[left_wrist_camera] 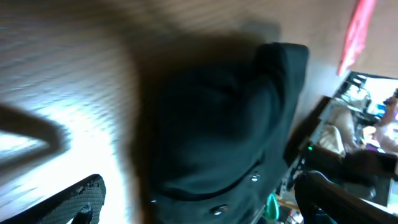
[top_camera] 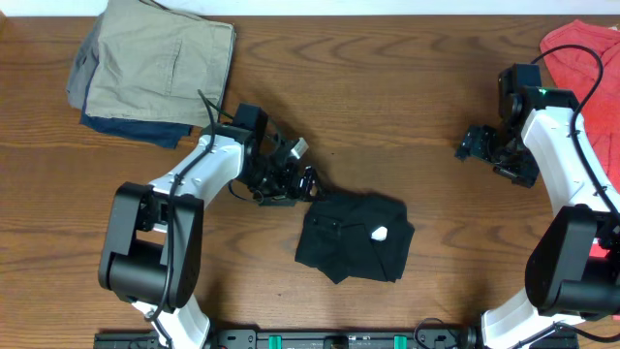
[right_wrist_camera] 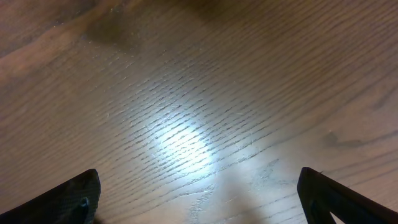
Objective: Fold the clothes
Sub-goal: 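Lower the left gripper onto the folded black shirt's edge and grasp it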
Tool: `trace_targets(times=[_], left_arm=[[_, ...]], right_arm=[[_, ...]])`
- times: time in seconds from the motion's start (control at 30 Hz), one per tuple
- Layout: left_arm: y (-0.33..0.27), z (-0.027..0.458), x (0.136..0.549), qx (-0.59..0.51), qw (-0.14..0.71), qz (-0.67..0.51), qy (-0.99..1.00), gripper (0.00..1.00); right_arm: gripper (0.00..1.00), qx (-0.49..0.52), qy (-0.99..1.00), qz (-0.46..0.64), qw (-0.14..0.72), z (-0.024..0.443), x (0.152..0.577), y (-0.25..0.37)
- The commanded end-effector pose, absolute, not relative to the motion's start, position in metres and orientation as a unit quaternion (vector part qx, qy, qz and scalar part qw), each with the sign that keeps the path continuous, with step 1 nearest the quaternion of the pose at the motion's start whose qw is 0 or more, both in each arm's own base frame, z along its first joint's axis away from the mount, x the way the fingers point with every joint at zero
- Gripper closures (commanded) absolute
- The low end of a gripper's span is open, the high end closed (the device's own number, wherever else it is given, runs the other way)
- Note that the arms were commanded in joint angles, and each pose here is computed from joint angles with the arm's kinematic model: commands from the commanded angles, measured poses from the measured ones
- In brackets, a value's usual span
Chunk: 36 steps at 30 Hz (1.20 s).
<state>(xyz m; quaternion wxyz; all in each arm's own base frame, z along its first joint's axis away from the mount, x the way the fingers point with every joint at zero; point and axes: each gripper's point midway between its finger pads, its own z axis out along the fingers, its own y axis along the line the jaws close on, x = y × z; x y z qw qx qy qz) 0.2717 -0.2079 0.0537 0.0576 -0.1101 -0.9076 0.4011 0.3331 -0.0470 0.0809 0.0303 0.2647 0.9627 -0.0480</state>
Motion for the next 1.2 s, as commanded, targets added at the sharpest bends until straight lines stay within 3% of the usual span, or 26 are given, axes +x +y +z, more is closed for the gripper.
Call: trace_targets(times=[0.0,0.67,1.17], left_arm=[[-0.218,0.051,0.255,-0.131,0.077,0.427,-0.891,0.02],[-0.217,0.018,0.22,-0.121,0.102,0.423,-0.892,0.02],[-0.24,0.02,0.203,-0.155,0.11,0.446,-0.875,0.02]], right_arm=[[0.01,0.273,0.96,-0.049,0.043,0.088,0.336,-0.05],[0.01,0.273,0.96,-0.049,0.043,0.088,0.336,-0.05],[0.01,0.273,0.96,-0.049,0.043,0.088,0.336,-0.05]])
